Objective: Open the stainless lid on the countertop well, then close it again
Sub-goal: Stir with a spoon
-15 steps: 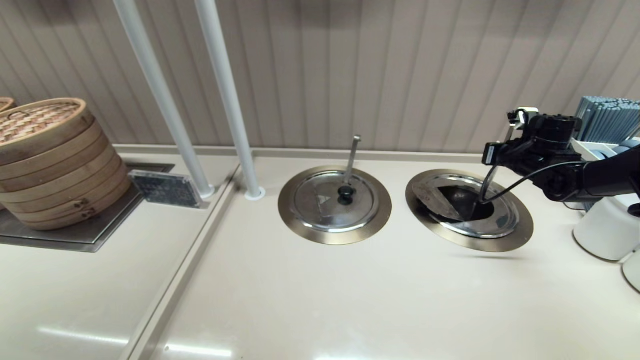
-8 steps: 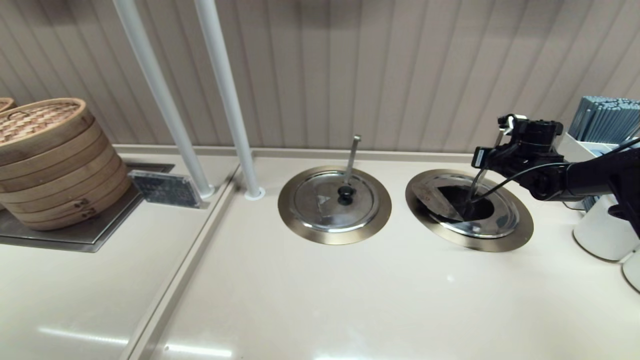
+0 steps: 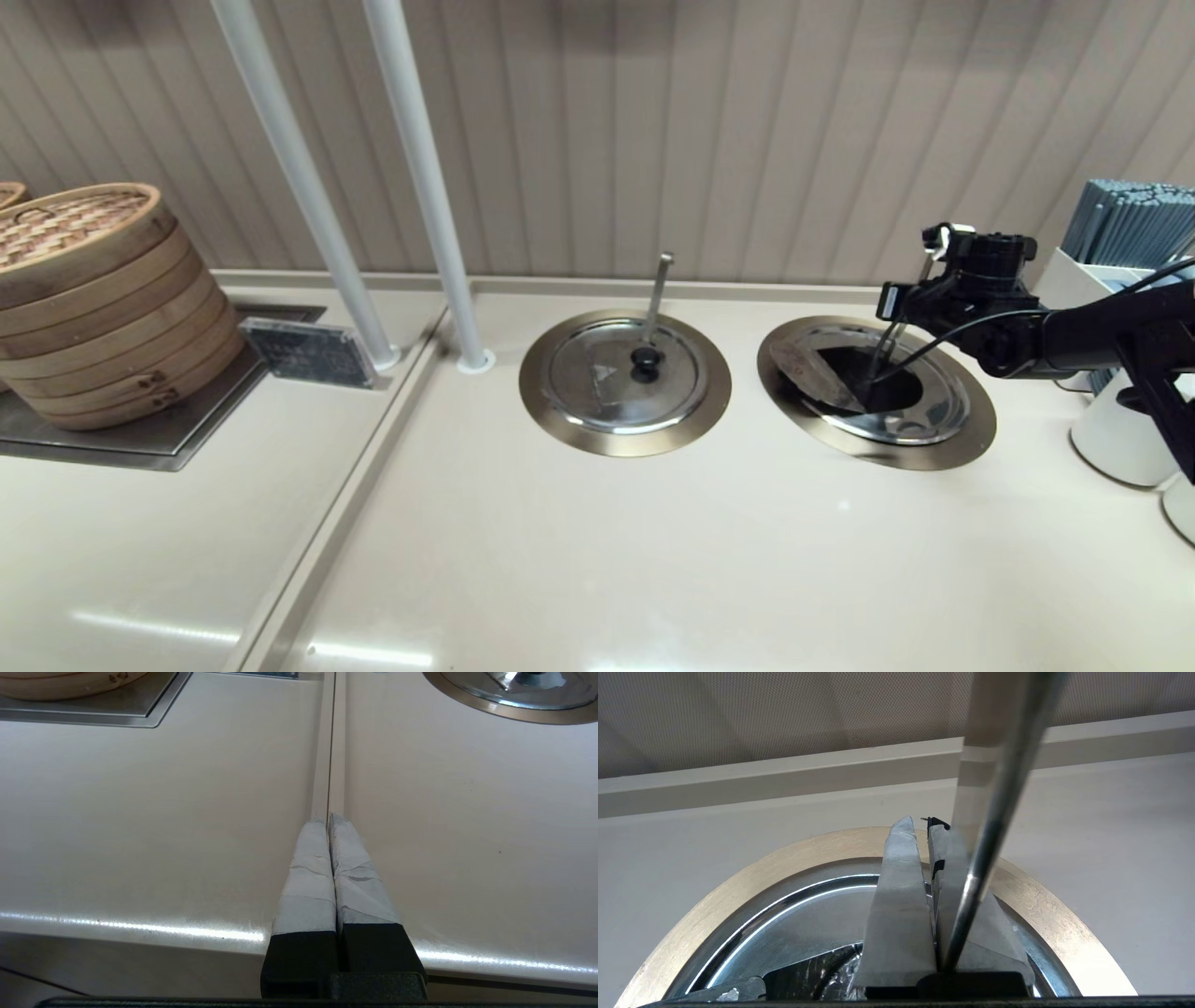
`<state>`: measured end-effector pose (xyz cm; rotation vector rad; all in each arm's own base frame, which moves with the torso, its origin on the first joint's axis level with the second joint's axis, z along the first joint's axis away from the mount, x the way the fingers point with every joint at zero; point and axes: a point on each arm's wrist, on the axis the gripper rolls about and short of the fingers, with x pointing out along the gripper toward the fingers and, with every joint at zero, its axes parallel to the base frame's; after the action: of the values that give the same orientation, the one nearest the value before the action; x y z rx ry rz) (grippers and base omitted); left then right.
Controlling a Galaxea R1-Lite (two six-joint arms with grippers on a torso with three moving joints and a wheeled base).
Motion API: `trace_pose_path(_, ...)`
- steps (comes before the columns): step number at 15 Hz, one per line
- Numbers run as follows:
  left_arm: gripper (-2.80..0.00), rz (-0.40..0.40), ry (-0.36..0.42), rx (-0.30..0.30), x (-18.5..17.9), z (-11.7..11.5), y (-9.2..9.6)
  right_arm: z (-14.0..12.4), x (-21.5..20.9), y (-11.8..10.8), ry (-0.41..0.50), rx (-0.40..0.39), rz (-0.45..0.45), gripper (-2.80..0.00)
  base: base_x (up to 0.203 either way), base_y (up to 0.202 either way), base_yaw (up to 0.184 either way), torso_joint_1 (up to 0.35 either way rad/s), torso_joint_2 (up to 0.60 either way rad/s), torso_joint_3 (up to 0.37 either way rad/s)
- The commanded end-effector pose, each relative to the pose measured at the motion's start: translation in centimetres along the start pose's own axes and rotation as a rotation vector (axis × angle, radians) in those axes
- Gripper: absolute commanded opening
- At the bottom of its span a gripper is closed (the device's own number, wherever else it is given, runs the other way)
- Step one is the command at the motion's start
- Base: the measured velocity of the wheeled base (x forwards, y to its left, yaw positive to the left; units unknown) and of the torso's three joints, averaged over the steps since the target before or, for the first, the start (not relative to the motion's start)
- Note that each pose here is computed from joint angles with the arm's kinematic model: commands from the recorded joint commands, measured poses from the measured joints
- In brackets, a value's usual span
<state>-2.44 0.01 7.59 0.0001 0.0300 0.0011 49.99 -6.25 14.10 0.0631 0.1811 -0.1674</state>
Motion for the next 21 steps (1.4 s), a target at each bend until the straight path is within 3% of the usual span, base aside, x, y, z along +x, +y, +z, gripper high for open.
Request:
trace_pose_path(1, -2.8, 0.0, 0.0, 0.0, 0.0, 0.0, 0.0, 0.2, 0.1, 0.0, -0.012, 0.002, -0.002, -2.8, 0.0, 0.0, 0.0, 0.0, 0.0, 0.0)
trace_pose_path(10, -2.8, 0.0, 0.001, 0.0, 0.0, 0.0, 0.0, -0.4, 1.2, -0.2, -0.024, 0.003, -0.059, -2.8, 0.0, 0.0, 0.0, 0.0, 0.0, 0.0)
trace_pose_path(11, -2.8, 0.0, 0.001, 0.0, 0.0, 0.0, 0.0, -0.3, 1.2, -0.2, -0.025, 0.003, -0.06, 0.0, 0.0, 0.0, 0.0, 0.0, 0.0, 0.0)
trace_pose_path(19, -2.8, 0.0, 0.0, 0.0, 0.0, 0.0, 0.0, 1.1, 0.0, 0.0, -0.041, 0.02, -0.053, 0.0, 0.0, 0.0, 0.0, 0.0, 0.0, 0.0)
trace_pose_path(21, -2.8, 0.0, 0.001, 0.0, 0.0, 0.0, 0.0, 1.5, -1.0, 0.7, -0.008, 0.015, -0.041, 0.0, 0.0, 0.0, 0.0, 0.0, 0.0, 0.0)
